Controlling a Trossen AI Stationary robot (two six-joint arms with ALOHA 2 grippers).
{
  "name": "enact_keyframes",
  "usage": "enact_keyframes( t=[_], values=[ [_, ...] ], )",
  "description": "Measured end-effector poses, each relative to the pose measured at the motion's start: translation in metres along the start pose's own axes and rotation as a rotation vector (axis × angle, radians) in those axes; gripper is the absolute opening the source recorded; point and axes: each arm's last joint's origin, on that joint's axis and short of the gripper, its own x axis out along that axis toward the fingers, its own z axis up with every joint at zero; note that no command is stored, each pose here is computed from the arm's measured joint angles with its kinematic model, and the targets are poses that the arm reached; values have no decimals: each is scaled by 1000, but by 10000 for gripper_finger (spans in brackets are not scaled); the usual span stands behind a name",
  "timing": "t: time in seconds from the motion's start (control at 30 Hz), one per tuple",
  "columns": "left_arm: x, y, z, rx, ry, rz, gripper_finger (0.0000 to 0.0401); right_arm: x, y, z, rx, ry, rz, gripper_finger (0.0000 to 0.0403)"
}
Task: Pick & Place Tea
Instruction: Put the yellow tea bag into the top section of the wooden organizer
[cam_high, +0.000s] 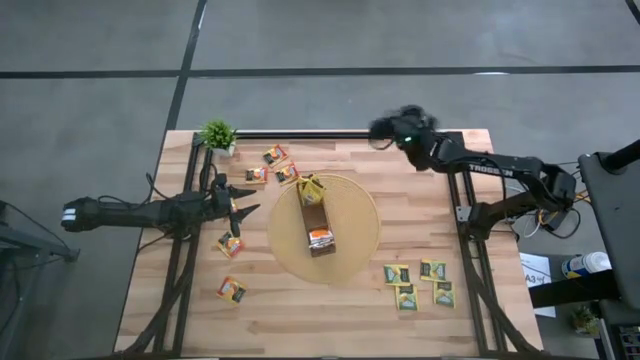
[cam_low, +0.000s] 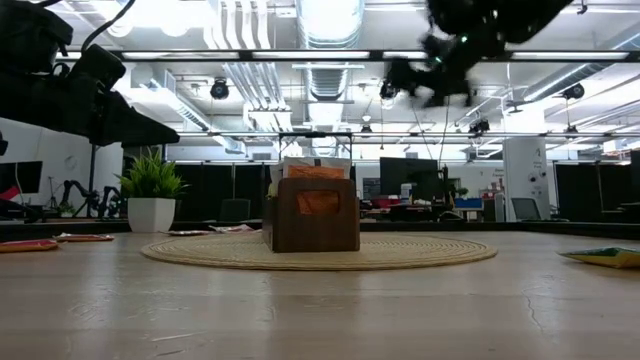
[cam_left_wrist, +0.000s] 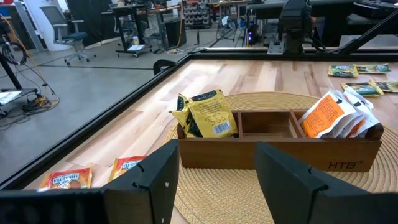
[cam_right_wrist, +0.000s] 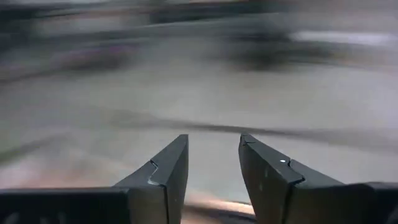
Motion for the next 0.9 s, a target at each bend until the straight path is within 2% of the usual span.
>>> enact_keyframes(
  t=[0.03,0.1,0.13,0.17,0.2,0.27,0.37,0.47,0.6,0.9],
  values=[
    [0,0,0,0,0,0,202,3,7,1,-38,13,303,139],
    [0,0,0,0,0,0,202,7,14,4,-14,-11,835,139],
    [0,0,0,0,0,0,202,7,15,7,21,-20,1010,139],
    [0,0,0,0,0,0,202,8,14,10,47,-13,1117,139],
    [0,0,0,0,0,0,202,10,12,11,60,9,1165,139],
    [0,0,0,0,0,0,202,16,6,8,53,96,1142,139],
    [0,0,0,0,0,0,202,21,4,-3,-46,254,1064,139],
    [0,0,0,0,0,0,202,20,5,-4,-129,323,1040,139],
    [0,0,0,0,0,0,202,22,3,-4,-138,347,1001,139],
    [0,0,0,0,0,1,202,21,5,-1,-137,314,1018,139]
  ],
)
